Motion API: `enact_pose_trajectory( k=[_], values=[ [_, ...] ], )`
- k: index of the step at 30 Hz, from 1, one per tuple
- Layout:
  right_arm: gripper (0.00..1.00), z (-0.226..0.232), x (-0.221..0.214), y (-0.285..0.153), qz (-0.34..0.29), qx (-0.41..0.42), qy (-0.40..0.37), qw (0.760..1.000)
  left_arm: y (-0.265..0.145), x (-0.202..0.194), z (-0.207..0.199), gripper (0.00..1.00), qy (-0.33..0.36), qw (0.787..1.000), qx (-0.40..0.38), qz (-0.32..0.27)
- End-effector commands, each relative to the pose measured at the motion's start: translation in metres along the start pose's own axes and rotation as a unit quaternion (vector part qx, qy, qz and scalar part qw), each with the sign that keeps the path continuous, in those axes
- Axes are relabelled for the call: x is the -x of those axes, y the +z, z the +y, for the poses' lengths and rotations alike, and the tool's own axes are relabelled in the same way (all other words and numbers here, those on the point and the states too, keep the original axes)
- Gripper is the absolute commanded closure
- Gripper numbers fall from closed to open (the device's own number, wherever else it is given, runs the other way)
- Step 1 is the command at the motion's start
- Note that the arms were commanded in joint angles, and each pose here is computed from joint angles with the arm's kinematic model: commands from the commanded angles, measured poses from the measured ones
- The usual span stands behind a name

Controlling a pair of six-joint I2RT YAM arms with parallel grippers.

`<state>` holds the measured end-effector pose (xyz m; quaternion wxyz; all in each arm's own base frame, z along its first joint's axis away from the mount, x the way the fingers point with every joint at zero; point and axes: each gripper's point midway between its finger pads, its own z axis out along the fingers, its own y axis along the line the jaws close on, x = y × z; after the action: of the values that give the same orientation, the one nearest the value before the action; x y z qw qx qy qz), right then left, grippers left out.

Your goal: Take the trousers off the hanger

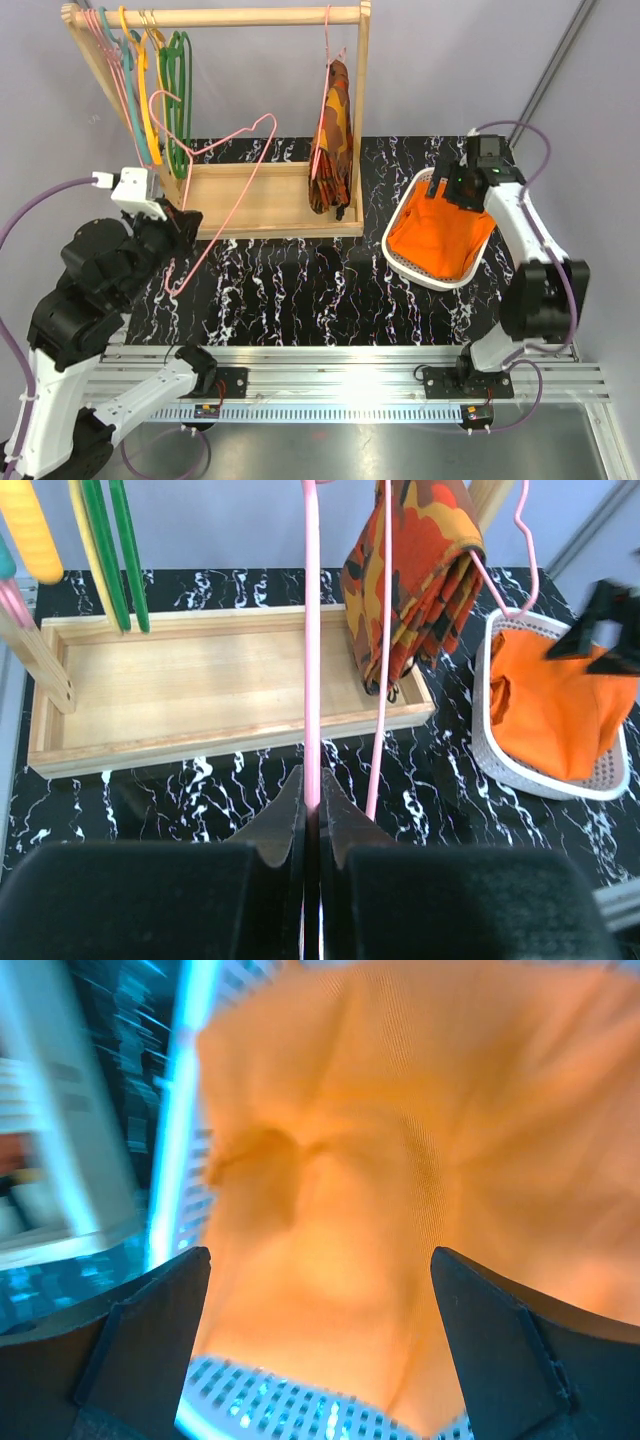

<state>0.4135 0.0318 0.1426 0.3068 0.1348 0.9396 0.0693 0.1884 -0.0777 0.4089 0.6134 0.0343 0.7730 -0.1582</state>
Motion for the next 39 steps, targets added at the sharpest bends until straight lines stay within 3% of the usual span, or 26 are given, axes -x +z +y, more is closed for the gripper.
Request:
enact_pose_trajectory(
  k=[1, 6, 13, 20, 26, 31, 39],
  values=[
    [0.01, 0.017, 0.043, -0.096, -0.108, 0.031, 0.0, 0.994, 0.021, 0.026, 0.001, 1.0, 0.003, 0.999, 0.028, -0.032],
    [0.0, 0.032, 0.025, -0.16, -0.151, 0.103, -0.01, 0.983, 0.04, 0.041, 0.015, 1.0, 0.014, 0.995, 0.088, -0.054],
    [0.0, 0.039, -0.026, -0.237, -0.205, 0.185, -0.011, 0.961, 0.068, 0.07, 0.003, 1.0, 0.045, 0.992, 0.085, -0.077],
    [0.01, 0.035, -0.059, -0.273, -0.225, 0.209, -0.022, 0.951, 0.11, 0.086, 0.0, 1.0, 0.097, 0.986, 0.113, -0.075],
    [0.01, 0.055, -0.075, -0.29, -0.22, 0.281, -0.016, 0.934, 0.144, 0.108, -0.012, 1.0, 0.123, 0.98, 0.112, -0.107],
    [0.01, 0.091, -0.102, -0.312, -0.182, 0.419, -0.02, 0.89, 0.188, 0.114, -0.019, 1.0, 0.139, 0.978, 0.118, -0.102],
    [0.0, 0.088, -0.12, -0.332, -0.199, 0.437, -0.025, 0.877, 0.231, 0.113, -0.022, 1.0, 0.133, 0.978, 0.135, -0.09]
  ],
)
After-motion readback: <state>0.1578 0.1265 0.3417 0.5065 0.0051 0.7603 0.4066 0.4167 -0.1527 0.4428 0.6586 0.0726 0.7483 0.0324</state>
